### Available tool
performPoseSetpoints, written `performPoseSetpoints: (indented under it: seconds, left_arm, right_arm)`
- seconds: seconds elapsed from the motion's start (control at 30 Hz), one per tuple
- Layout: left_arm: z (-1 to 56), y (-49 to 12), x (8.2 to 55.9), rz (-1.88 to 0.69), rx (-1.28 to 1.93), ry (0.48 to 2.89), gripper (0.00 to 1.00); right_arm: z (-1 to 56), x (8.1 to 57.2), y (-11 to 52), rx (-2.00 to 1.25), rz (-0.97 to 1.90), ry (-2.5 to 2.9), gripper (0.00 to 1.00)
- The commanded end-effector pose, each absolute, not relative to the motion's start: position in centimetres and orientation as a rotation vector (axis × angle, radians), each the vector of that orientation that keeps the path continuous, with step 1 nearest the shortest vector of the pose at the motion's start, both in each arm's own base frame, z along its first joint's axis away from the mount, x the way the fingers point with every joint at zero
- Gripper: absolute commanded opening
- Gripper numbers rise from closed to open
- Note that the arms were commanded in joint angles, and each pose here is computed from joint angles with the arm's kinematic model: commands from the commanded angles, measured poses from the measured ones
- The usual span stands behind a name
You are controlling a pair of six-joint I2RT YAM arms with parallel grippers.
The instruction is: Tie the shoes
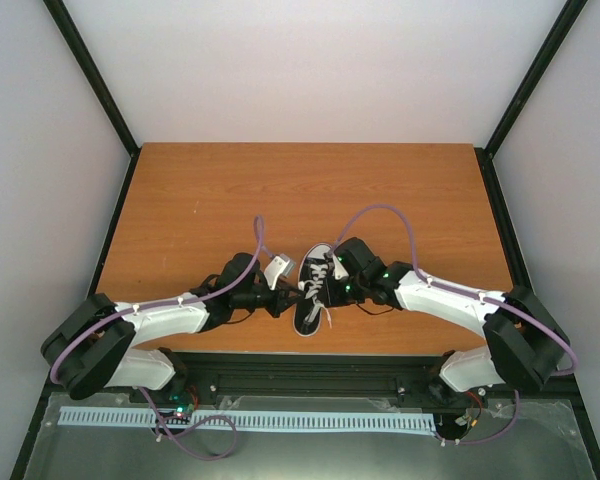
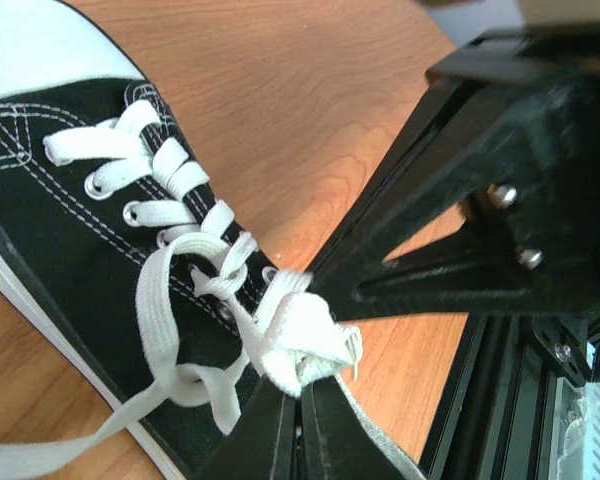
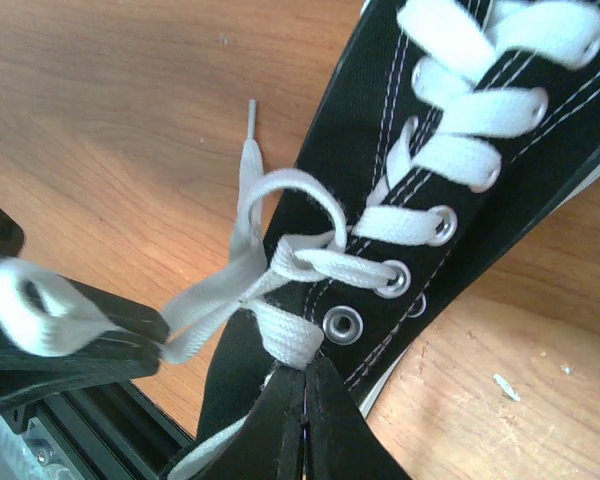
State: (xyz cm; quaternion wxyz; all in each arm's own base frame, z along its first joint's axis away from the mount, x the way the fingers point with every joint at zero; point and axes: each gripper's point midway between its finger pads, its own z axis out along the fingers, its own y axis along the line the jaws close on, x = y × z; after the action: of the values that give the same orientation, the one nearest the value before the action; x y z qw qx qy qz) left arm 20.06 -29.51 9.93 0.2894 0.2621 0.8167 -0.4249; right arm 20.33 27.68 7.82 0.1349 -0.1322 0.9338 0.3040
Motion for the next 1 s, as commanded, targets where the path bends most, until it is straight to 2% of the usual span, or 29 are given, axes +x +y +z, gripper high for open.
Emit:
performPoseSetpoints:
  seconds: [0.0, 0.2, 0.37, 0.6, 0.77, 0.83, 0.97]
  left_arm:
    - [9.2, -29.3, 19.2, -1.126, 0.756, 2.188, 0.03]
    - [7.6, -28.8, 18.8, -1.102, 0.745, 2.258, 0.03]
    - [6.5, -28.0, 18.4, -1.082, 0.69, 2.324, 0.09]
    - [6.1, -25.7, 18.0, -1.014, 0.543, 2.399, 0.37]
    - [8.5, -23.4, 18.7, -0.923, 0.404, 2.373, 0.55]
    - [9.7, -22.7, 19.3, -0.898, 0.343, 2.364, 0.59]
    - [11.6, -23.0, 20.7, -0.901, 0.297, 2.35, 0.59]
  right_arm:
    - [9.9, 21.4, 27.5, -0.358, 0.873, 2.654, 0.03]
    - [9.5, 21.5, 28.1, -0.376, 0.894, 2.658, 0.03]
    - [8.7, 21.7, 28.3, -0.375, 0.882, 2.674, 0.03]
    - [8.4, 21.7, 28.3, -0.38, 0.873, 2.678, 0.03]
    - [8.4, 21.8, 28.2, -0.384, 0.869, 2.679, 0.03]
    - [8.4, 21.8, 28.3, -0.387, 0.87, 2.68, 0.03]
    - [8.3, 21.7, 28.4, -0.39, 0.876, 2.682, 0.03]
